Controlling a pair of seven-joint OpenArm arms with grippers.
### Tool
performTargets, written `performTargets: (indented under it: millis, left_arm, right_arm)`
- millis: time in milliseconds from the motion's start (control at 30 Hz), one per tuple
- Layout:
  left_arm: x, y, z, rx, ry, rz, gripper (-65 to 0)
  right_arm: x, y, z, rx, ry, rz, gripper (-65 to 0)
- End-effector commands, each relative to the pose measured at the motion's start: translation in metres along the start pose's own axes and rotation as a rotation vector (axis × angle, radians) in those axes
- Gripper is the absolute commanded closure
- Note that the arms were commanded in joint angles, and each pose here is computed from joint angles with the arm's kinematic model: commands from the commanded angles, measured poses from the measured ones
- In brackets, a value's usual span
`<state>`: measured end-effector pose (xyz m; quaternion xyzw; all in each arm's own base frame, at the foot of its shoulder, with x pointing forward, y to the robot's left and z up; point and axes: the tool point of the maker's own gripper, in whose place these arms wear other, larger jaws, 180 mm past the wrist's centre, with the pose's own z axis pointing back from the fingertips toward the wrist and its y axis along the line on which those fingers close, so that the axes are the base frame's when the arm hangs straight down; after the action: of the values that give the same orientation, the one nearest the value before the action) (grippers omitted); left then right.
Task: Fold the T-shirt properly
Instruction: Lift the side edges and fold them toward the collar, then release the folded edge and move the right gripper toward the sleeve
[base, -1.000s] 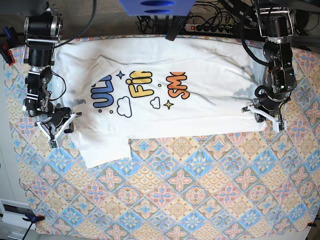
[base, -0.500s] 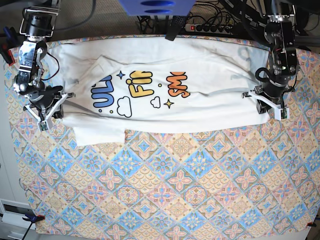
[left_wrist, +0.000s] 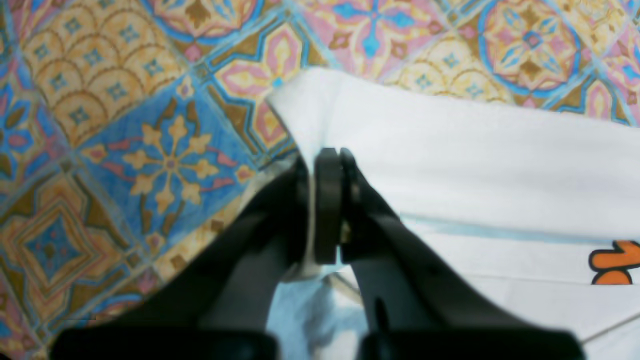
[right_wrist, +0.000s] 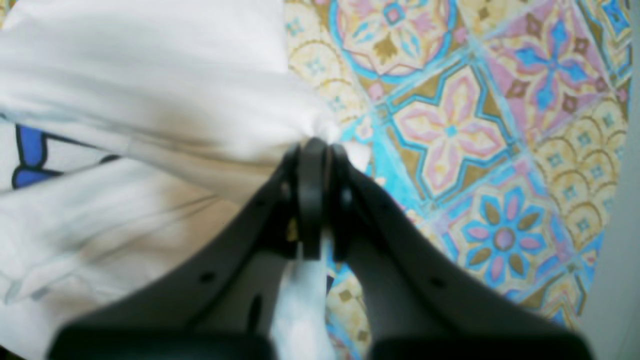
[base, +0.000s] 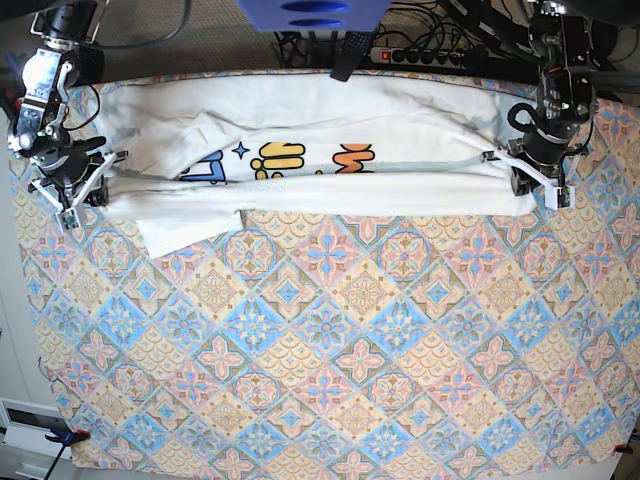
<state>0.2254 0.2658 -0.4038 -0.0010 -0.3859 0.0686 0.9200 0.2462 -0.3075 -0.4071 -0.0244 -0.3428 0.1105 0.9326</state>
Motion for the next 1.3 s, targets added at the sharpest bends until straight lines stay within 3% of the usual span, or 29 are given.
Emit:
performTargets:
  millis: [0,200,467,633,733,867,933,1067,1267]
  left_arm:
    - [0.007,0.004,0.003,0.009,-0.022,-0.019,0.0]
    - [-0.009,0.005,0.007,0.011,0.015,-0.024,0.0]
    - [-0.04,0.009,-0.001,0.049,0.103,-0.128,0.0]
    - [-0.059,0.018,-0.004,0.066,0.154,-0.114,0.0]
    - [-0.058,0.018,-0.004,0.066,0.153,-0.114,-7.2]
    - [-0.057,0.019,-0.003,0.069,0.15,-0.11,-23.2]
    - [-0.058,0.019,-0.003,0.069,0.152,-0.11,-28.4]
    - [-0.056,0.02,-0.002,0.067,0.144,-0.088,-36.7]
    - [-0.027,0.025,0.005,0.033,0.051,0.107,-39.0]
  right_arm:
    - [0.013,-0.016,0.006,-0.038,-0.039,0.007,-0.3]
    - [0.003,-0.014,0.008,-0.032,-0.018,0.007,-0.3]
    - [-0.007,-0.005,0.006,-0.011,0.011,0.02,-0.6]
    - [-0.019,0.006,0.003,0.016,0.088,0.043,-0.9]
    - [-0.022,0.006,0.005,0.015,0.095,0.045,-6.5]
    - [-0.026,0.003,0.007,0.004,0.102,0.035,-22.2]
    - [-0.029,-0.011,0.012,-0.045,0.102,0.002,-27.0]
    - [-0.014,-0.034,0.026,-0.127,0.051,-0.019,-27.8]
    - [0.028,-0.032,0.044,-0.156,-0.056,0.047,-27.8]
